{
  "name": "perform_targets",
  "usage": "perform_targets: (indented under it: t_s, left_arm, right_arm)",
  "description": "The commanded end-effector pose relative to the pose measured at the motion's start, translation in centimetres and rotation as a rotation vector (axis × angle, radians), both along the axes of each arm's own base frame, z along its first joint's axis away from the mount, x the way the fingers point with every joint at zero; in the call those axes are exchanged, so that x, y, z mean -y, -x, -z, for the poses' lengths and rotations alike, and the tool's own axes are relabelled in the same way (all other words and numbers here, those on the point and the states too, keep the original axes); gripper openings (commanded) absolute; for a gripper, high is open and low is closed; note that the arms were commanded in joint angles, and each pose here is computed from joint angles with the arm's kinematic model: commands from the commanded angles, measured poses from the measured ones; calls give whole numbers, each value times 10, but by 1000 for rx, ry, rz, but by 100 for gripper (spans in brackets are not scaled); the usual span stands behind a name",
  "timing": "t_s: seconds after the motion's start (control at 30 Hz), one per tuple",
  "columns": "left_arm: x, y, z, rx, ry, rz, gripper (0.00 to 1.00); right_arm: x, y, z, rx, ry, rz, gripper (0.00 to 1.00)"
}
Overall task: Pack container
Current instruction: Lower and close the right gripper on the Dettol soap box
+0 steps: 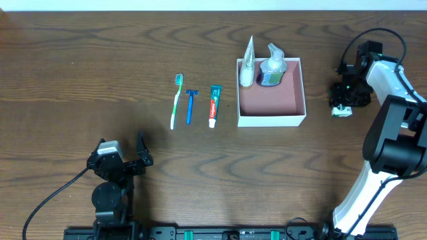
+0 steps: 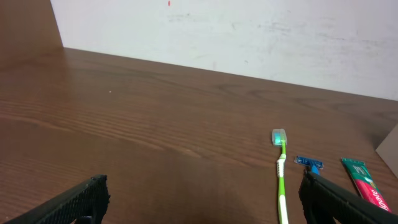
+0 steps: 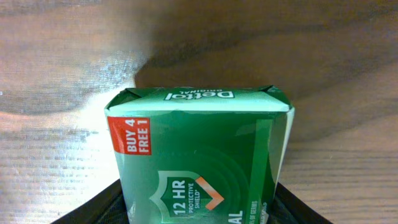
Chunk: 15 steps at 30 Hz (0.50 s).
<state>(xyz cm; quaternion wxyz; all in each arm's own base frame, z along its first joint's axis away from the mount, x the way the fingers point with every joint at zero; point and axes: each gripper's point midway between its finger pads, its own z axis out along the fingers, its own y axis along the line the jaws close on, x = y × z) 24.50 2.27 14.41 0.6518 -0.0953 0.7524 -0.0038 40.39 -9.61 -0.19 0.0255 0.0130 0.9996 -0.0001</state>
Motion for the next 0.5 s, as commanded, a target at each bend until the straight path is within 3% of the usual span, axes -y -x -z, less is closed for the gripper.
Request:
perform_targets:
  t_s: [0.0, 0.47]
  left_arm:
    - [-5, 2, 19, -56, -2, -30, 98]
    - [-5, 2, 19, -56, -2, -30, 98]
  right_arm:
    - [0, -3, -5, 0, -9, 26, 54]
    - [-36, -22, -119, 21, -53, -13, 55]
